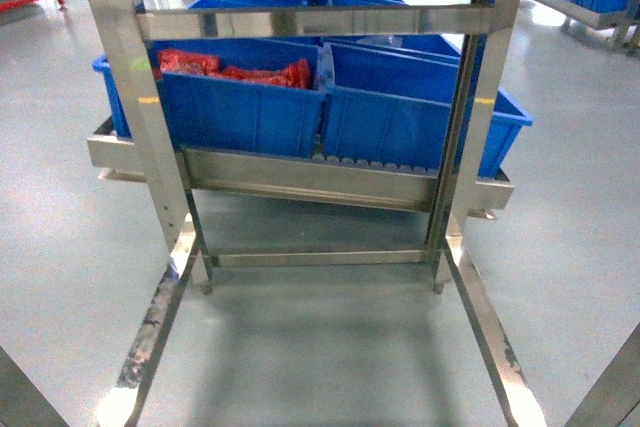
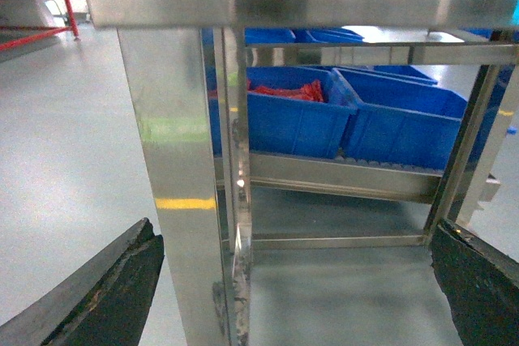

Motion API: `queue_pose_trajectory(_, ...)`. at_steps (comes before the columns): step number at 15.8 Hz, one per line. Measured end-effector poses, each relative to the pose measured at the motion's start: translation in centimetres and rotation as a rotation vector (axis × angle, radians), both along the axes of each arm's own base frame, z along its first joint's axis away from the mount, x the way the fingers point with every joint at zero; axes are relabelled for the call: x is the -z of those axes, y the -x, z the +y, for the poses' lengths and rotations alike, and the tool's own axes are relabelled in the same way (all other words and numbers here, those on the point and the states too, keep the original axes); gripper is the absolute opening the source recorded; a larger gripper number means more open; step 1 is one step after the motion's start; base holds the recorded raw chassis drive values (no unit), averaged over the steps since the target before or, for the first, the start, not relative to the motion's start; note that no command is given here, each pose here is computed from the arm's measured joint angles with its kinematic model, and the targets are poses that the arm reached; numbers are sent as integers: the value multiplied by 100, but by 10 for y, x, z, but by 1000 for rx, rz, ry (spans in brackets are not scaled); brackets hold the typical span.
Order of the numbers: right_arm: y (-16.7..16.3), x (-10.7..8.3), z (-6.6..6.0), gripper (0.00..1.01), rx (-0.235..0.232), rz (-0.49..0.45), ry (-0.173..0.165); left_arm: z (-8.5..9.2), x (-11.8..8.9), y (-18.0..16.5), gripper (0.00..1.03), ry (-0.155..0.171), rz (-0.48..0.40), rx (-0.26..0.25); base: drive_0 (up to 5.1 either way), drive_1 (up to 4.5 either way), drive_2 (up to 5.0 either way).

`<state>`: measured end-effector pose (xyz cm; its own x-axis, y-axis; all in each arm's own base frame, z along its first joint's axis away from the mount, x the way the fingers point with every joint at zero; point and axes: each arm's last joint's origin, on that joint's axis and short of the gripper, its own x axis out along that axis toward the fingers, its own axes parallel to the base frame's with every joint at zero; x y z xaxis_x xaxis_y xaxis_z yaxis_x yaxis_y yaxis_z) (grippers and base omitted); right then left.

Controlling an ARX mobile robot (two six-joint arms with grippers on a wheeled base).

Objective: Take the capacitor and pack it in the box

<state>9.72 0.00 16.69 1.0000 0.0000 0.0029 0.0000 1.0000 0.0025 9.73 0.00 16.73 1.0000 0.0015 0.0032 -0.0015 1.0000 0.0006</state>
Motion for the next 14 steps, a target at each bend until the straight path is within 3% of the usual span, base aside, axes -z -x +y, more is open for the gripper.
queue_pose_trajectory(14,0,0,0,98,1,-1,-1,0,0,0,98,0,-1,3,0,0,0)
